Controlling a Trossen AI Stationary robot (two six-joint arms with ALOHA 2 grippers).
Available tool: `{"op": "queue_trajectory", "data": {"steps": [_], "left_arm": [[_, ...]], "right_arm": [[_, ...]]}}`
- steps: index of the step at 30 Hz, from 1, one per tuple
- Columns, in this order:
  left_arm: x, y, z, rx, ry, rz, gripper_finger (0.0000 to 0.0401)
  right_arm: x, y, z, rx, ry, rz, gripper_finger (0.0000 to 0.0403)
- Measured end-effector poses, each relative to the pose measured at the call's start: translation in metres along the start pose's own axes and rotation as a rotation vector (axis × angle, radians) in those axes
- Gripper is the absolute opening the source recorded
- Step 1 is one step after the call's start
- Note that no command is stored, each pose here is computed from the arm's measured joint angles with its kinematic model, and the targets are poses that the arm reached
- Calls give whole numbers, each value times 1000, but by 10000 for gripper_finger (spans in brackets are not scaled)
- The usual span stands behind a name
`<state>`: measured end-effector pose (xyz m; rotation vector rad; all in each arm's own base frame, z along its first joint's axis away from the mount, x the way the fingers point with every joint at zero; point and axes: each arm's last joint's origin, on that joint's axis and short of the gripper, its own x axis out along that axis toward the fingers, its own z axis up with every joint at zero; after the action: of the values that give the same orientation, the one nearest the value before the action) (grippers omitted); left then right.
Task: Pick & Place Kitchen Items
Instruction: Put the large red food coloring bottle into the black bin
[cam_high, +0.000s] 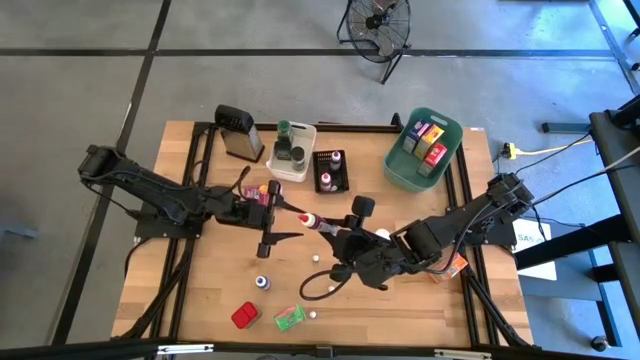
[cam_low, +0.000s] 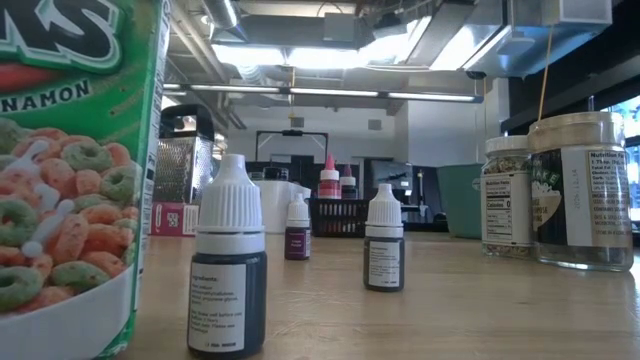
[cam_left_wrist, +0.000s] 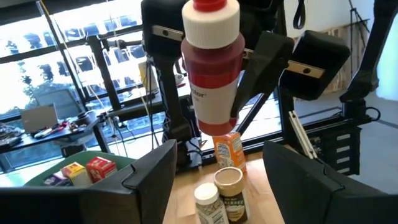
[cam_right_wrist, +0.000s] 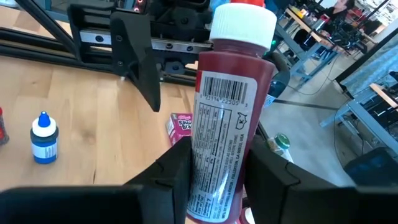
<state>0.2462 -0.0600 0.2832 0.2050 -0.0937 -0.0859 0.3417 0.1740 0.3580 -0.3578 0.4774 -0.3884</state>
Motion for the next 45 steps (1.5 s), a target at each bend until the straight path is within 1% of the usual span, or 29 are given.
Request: {"op": "queue_trajectory", "data": {"steps": [5,8,11,14,17,20,24,26,32,39,45], "left_arm": [[0,-1,0,0,-10,-45,239],[0,-2,0,-5,-17,-74,254],[0,-2,0,-18,-16,-74,280],[0,-1,1,-42,-12,-45,303],[0,0,2,-39,-26,-27,313],[0,-1,2,-24,-26,-29,314],[0,-1,4,-32,-46,-28,311],[0,-1,6,-36,-73,-46,311],[-1,-2,11,-56,-133,-90,311],[1,-2,10,-63,-130,-89,311],[2,-3,8,-47,-132,-87,311]], "right_arm": [[0,0,0,0,0,2,121],[0,0,0,0,0,2,121],[0,0,0,2,-1,2,121],[0,0,1,1,-10,4,121],[0,1,3,-1,-22,26,121],[0,1,5,-3,-30,51,121],[3,0,5,-9,-35,49,121],[8,1,6,-9,-39,41,121],[25,7,4,-61,-39,46,121],[27,7,10,-86,-89,40,121],[31,5,14,-98,-129,121,121]]}}
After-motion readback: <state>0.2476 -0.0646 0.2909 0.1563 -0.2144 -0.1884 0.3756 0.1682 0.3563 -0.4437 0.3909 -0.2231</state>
